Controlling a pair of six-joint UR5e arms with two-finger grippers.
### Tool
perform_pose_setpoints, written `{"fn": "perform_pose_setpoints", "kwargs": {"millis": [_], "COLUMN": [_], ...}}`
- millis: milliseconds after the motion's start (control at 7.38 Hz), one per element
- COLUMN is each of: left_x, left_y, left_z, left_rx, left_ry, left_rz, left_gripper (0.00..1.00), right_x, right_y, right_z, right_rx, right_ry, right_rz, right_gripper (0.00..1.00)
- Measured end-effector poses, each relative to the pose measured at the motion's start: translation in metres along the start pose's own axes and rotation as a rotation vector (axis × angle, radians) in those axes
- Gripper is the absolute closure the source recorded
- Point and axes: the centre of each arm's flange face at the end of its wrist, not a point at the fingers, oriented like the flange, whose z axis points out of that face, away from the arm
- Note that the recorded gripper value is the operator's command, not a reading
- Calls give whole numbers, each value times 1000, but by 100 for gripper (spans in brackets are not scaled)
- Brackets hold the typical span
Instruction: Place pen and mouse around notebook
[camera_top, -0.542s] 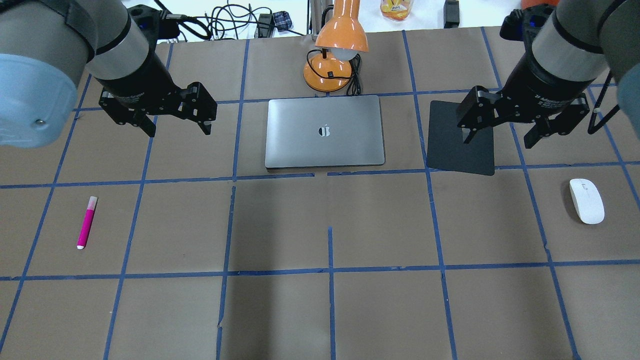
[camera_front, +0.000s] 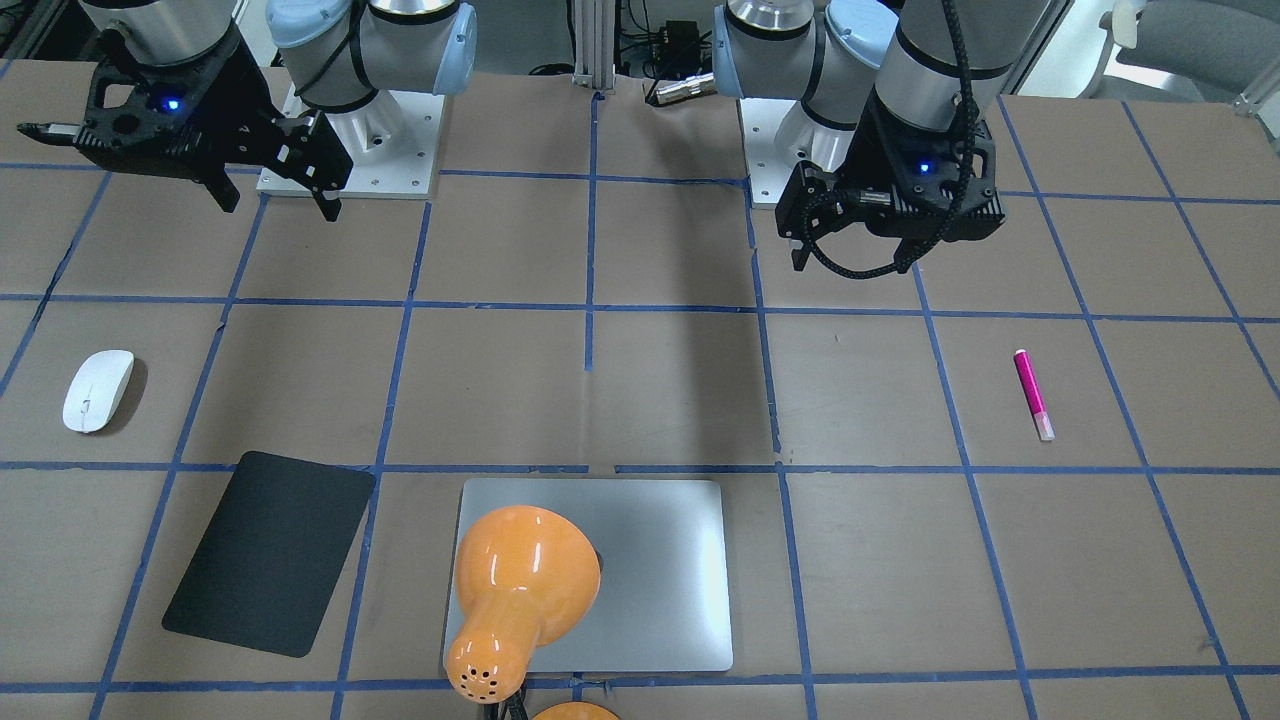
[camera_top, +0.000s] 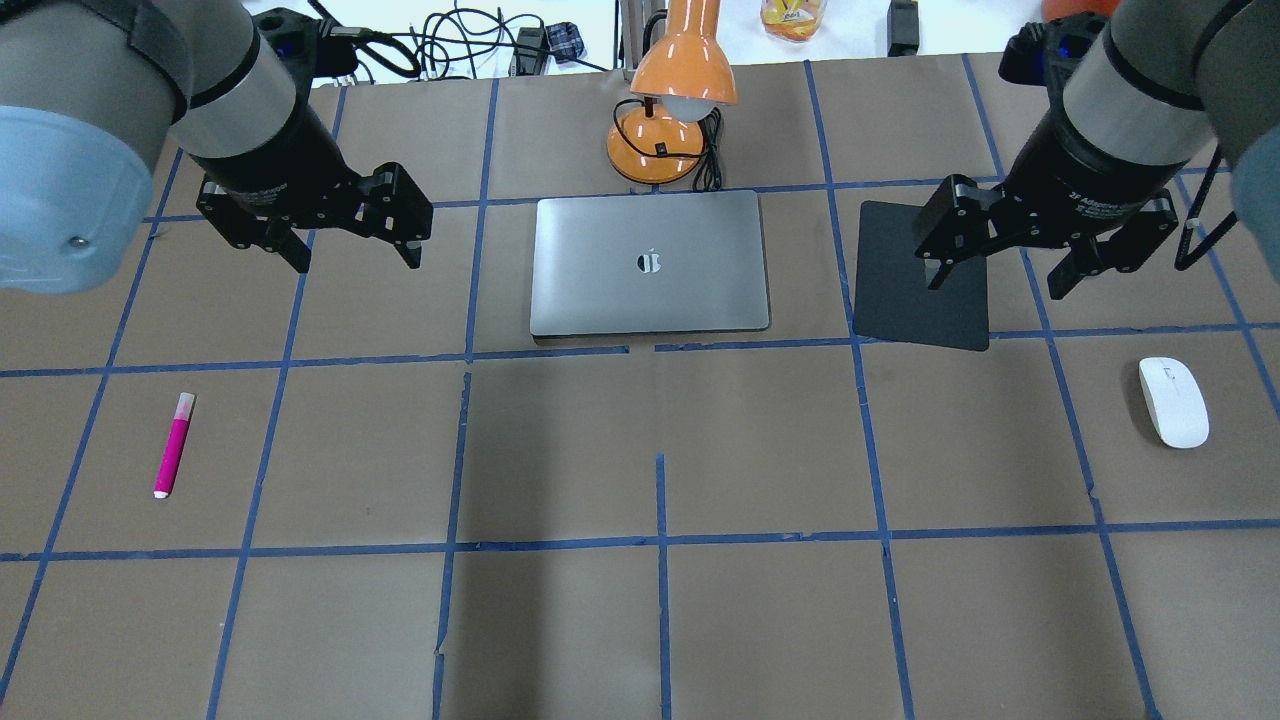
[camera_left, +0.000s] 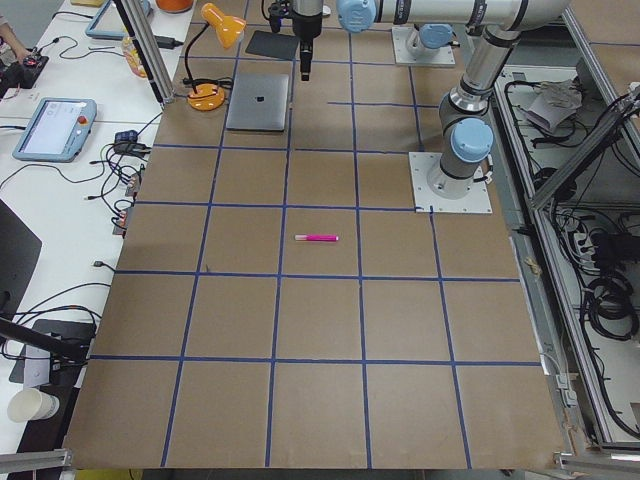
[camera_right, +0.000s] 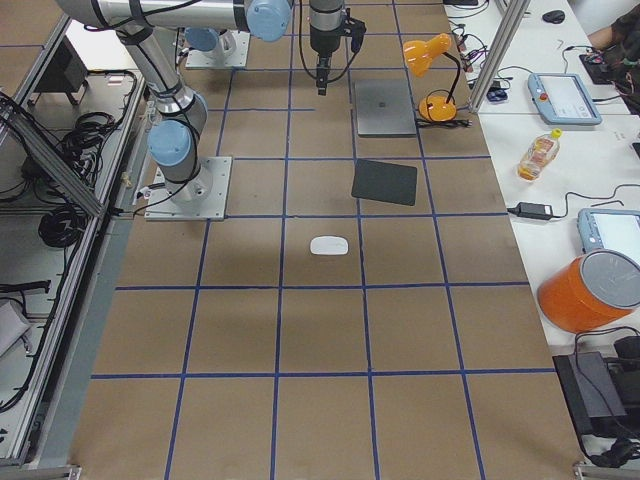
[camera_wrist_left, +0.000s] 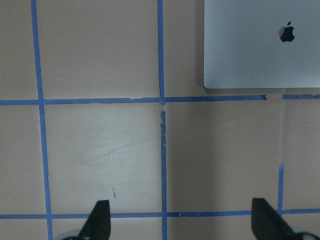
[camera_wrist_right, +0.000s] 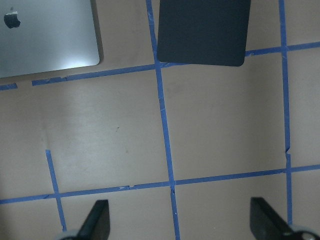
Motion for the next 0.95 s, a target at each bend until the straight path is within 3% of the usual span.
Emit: {"fn": "perform_pose_setpoints", "kwargs": {"millis": [407,814,949], "left_x": [-6,-51,-84], "left_y": [3,5,8], "left_z": [2,17,29], "left_rx": [-6,-40,-65], "left_ry": [-6,-28,-38], "left_rz": [8,70,113], "left_gripper": [0,0,0], "right_x": [60,168,206], "right_y": [-15,-36,-50], "right_z": [19,50,71], "right_rx": [-39,-54,-55], "right_ry": [86,86,78], "right_rz": [83,70,27], "right_gripper": [0,0,0]}}
